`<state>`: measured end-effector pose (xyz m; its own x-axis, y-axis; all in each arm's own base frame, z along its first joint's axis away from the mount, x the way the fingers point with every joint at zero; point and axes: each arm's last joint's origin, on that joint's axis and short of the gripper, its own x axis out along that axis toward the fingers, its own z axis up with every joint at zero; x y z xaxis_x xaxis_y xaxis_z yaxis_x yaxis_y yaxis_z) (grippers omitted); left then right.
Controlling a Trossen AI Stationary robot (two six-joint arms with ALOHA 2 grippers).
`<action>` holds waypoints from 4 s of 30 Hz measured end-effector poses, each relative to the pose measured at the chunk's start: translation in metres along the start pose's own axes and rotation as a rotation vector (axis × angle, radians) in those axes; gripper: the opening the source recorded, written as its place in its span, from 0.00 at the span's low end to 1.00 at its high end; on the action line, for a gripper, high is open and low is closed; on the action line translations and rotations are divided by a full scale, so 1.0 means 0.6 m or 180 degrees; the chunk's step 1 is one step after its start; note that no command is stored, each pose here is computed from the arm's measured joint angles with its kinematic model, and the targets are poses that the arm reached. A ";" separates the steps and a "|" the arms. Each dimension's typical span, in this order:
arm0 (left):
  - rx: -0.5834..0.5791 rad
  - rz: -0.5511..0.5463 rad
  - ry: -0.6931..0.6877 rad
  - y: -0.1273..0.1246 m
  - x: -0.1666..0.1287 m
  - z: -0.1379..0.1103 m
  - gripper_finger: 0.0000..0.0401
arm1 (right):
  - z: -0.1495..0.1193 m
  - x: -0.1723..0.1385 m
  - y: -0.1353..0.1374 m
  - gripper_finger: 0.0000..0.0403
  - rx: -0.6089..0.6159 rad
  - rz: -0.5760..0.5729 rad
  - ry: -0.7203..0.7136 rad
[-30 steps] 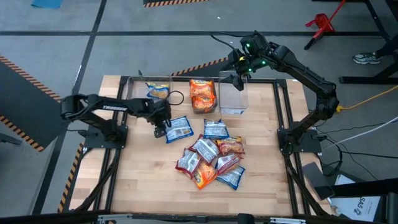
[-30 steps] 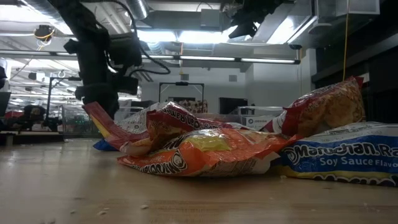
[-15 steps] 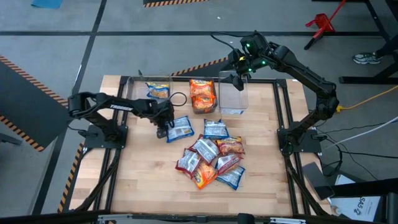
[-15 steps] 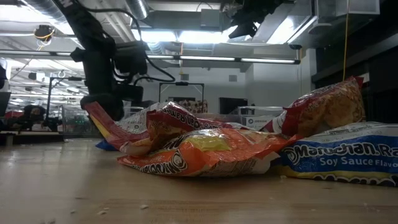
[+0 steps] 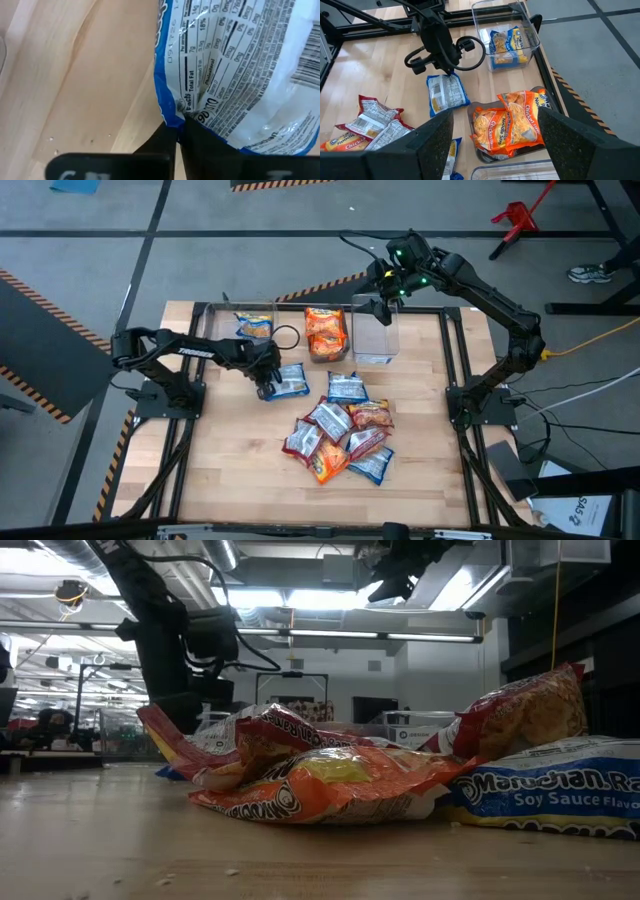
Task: Sort Maruchan noodles
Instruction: Put the blue noodle pack into the left transparent bin
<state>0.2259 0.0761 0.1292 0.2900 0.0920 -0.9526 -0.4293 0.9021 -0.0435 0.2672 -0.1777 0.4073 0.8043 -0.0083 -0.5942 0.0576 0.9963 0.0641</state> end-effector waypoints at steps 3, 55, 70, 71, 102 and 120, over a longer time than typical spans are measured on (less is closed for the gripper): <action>-0.0117 -0.0011 -0.0009 -0.001 -0.007 0.008 0.01 | 0.000 0.000 0.000 0.69 0.0000 0.0000 0.0000; -0.2113 0.1474 -0.1554 0.082 -0.375 -0.001 0.00 | 0.002 0.000 -0.001 0.69 -0.0184 -0.0024 -0.0026; -0.3207 0.1178 -0.1311 0.162 -0.365 -0.022 0.00 | 0.007 0.001 -0.002 0.69 -0.0223 -0.0053 -0.0117; -0.3241 0.1137 -0.1274 0.168 -0.362 -0.021 0.00 | 0.007 0.001 -0.002 0.69 -0.0226 -0.0053 -0.0117; -0.3697 -0.0040 -0.0420 0.236 -0.295 -0.008 0.00 | 0.007 0.000 -0.003 0.69 -0.0313 -0.0054 -0.0115; -0.3904 0.0060 -0.0395 0.251 -0.290 -0.012 0.00 | 0.006 0.000 -0.003 0.69 -0.0324 -0.0055 -0.0114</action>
<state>0.1043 0.1929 0.2862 0.3256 0.2006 -0.9240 -0.9336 -0.0860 -0.3477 0.2697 -0.1796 0.4102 0.8244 -0.0269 -0.5654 0.0127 0.9995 -0.0290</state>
